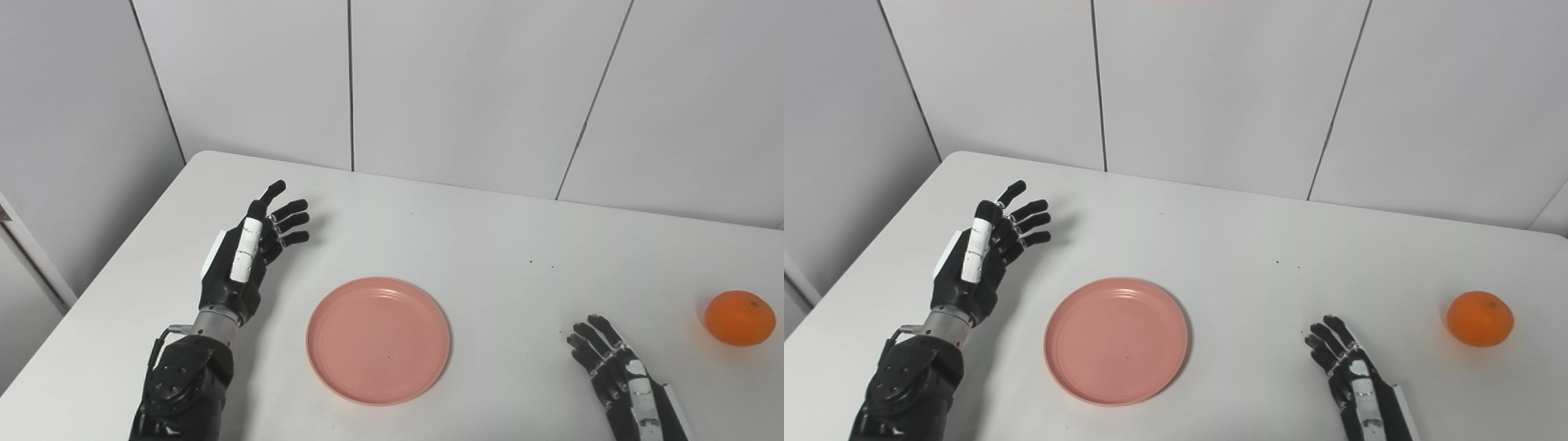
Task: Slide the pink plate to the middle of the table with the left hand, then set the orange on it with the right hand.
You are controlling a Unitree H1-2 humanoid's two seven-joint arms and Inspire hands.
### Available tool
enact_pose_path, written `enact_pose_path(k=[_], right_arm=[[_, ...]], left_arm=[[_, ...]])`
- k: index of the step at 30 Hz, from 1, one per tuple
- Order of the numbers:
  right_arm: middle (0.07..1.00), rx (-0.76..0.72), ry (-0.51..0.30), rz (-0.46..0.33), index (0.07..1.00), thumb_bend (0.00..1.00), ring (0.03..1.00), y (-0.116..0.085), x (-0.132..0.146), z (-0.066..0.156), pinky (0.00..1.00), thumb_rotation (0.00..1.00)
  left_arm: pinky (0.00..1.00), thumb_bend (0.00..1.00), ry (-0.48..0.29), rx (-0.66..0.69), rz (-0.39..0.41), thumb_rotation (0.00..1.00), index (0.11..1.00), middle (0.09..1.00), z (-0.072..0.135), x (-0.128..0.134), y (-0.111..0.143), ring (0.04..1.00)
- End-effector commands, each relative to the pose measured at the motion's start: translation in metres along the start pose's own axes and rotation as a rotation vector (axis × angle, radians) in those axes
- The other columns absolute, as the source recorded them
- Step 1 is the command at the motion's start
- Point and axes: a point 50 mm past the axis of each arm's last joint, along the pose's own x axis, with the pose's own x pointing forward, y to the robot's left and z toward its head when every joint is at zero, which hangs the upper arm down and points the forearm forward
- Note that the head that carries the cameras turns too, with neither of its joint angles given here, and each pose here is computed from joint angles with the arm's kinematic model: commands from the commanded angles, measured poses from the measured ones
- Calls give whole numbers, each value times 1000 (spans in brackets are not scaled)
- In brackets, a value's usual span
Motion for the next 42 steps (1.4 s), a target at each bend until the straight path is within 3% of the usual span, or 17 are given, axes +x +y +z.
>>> enact_pose_path(k=[1, 7, 13, 23, 27, 33, 42], right_arm=[[859, 19, 83, -5, 873, 852, 859, 1, -5, -7, 926, 856], [863, 23, 86, -1, 873, 853, 861, 4, -4, -3, 928, 846], [858, 25, 86, -3, 865, 848, 851, 6, -3, -3, 920, 844], [856, 28, 87, 2, 867, 856, 857, 8, -4, -4, 923, 835], [859, 30, 88, 5, 868, 852, 863, 9, -5, -3, 930, 837], [855, 30, 86, 9, 863, 845, 863, 11, -6, -2, 930, 839], [849, 30, 87, 14, 860, 845, 848, 13, -6, -2, 929, 843]], left_arm=[[685, 1000, -88, 34, -18, 849, 873, 763, 10, 0, -6, 778], [720, 1000, -59, 71, 3, 836, 872, 748, -11, -13, -12, 768], [687, 1000, -43, 61, 19, 832, 881, 746, -24, -18, -14, 767], [730, 1000, 11, 112, 78, 815, 843, 765, -30, -30, -36, 777], [738, 944, 27, 147, 94, 832, 824, 767, -32, -34, -50, 771], [799, 906, 60, 162, 45, 829, 829, 796, -34, -38, -73, 803], [759, 884, 93, 119, 6, 834, 843, 794, -33, -40, -96, 793]])
